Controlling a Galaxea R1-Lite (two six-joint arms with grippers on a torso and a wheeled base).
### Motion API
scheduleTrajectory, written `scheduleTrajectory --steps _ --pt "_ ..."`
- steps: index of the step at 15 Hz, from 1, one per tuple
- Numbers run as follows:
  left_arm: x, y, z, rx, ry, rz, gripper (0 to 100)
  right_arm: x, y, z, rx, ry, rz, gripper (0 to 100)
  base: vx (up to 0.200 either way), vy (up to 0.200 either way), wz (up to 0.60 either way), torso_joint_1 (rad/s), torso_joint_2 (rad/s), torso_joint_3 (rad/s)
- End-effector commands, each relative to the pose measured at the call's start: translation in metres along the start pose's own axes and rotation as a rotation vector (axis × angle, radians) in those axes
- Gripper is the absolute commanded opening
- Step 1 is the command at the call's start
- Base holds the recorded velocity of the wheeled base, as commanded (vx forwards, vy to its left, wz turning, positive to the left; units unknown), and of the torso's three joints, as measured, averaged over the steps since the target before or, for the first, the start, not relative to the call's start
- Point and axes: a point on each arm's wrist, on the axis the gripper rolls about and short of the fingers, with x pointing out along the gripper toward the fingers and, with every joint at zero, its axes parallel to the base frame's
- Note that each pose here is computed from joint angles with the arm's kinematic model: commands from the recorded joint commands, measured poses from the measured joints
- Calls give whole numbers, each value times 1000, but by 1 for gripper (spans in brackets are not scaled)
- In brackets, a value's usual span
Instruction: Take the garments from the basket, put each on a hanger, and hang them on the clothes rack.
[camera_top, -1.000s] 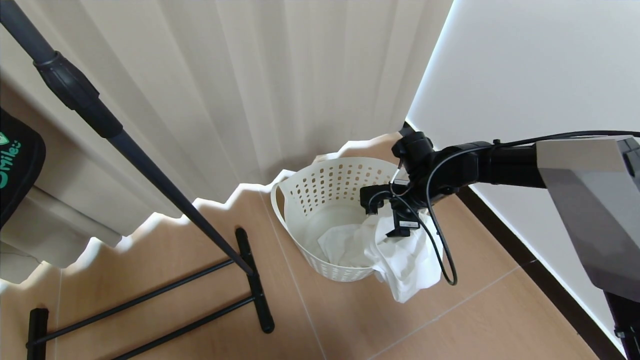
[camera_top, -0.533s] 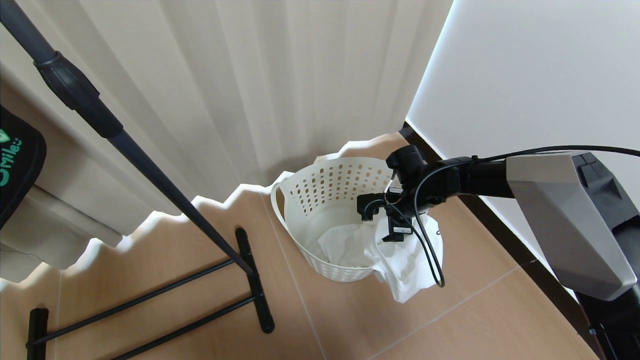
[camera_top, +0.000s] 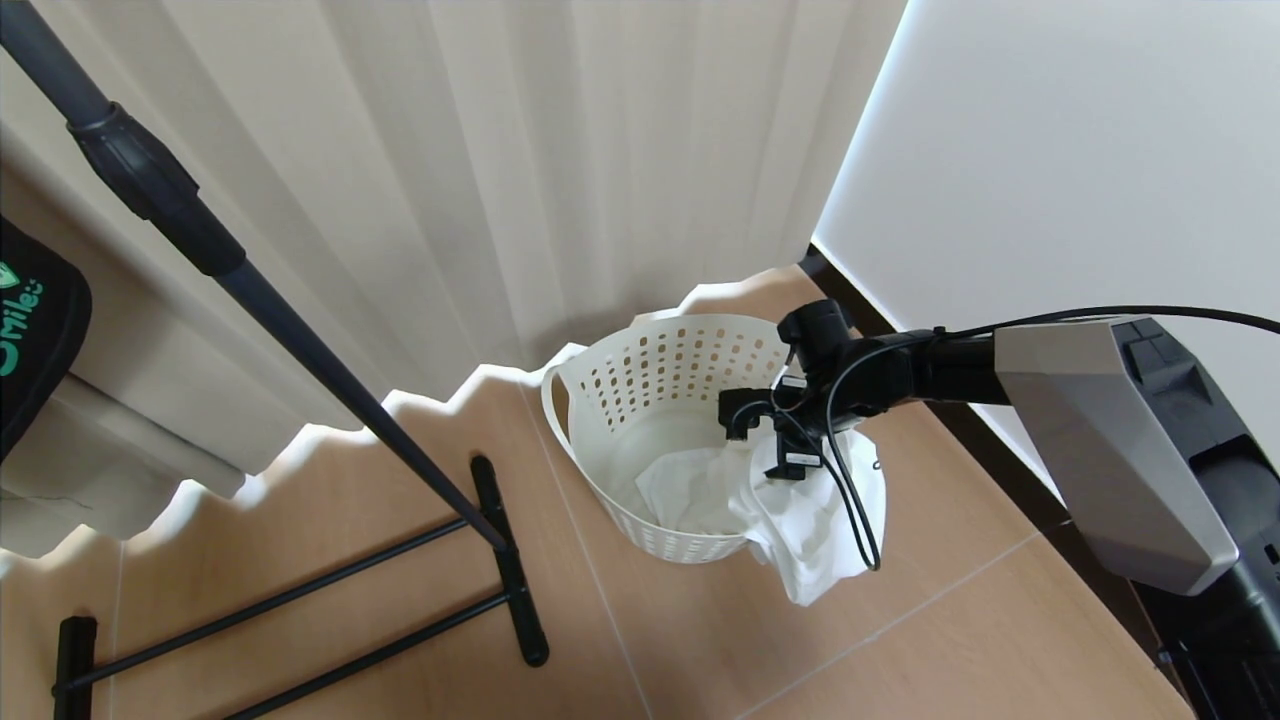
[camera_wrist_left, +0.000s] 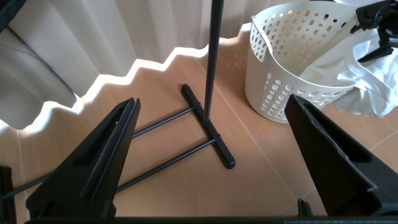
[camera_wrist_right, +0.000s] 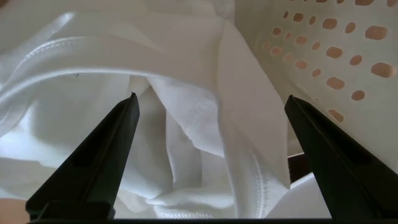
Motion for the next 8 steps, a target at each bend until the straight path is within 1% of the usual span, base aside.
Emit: scheduleTrajectory --steps 1,3,4,8 --pt "0 0 0 0 0 0 100 1 -1 0 1 -6 -11 100 0 0 0 0 0 0" --pt "0 0 0 0 0 0 100 0 -2 0 2 -9 -18 100 0 0 0 0 0 0" --pt "0 0 0 0 0 0 100 0 -2 1 2 -11 -20 0 0 0 0 0 0 0" --pt "0 0 0 0 0 0 100 1 -2 1 3 -11 -20 0 0 0 0 0 0 0"
